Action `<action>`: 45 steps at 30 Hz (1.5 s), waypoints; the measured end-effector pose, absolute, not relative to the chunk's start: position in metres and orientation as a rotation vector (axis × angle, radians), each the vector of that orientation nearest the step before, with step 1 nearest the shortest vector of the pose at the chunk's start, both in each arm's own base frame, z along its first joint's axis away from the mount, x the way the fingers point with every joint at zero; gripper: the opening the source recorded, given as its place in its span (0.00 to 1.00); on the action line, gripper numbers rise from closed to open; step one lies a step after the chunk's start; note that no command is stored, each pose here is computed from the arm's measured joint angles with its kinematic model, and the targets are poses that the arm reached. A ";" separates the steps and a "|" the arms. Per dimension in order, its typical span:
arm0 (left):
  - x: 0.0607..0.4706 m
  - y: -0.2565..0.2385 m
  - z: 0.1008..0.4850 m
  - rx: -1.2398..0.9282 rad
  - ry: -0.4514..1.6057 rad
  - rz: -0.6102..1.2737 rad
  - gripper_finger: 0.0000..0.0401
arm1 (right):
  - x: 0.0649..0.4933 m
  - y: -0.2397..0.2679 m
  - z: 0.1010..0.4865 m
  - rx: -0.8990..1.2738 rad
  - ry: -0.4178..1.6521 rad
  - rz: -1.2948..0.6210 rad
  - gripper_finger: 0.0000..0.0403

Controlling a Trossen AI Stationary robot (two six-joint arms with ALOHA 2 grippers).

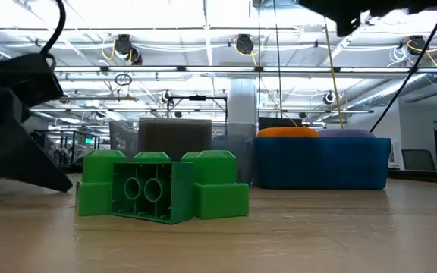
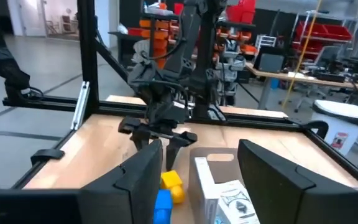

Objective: Pick & Place Toys
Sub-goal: Put the green game piece into the gray bin

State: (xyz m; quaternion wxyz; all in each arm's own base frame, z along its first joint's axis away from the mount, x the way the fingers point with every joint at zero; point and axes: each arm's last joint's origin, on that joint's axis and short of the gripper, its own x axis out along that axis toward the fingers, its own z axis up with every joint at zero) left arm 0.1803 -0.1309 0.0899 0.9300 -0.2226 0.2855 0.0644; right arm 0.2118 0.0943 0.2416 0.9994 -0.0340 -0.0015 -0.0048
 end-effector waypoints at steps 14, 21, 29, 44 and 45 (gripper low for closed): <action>0.243 -0.156 0.078 -0.074 0.523 0.176 0.67 | 0.203 0.112 0.244 -0.049 -0.036 0.018 0.45; 0.271 -0.155 0.074 -0.056 0.512 0.216 0.67 | 0.199 0.118 0.245 -0.041 -0.041 0.049 0.42; 0.282 -0.148 0.073 -0.073 0.518 0.233 0.67 | 0.200 0.118 0.245 -0.039 -0.045 0.047 0.40; 0.287 -0.144 0.073 -0.130 0.564 0.098 0.30 | 0.200 0.117 0.245 -0.037 -0.044 0.045 0.40; 0.288 -0.145 0.074 -0.132 0.561 0.087 0.30 | 0.200 0.117 0.245 -0.037 -0.044 0.045 0.40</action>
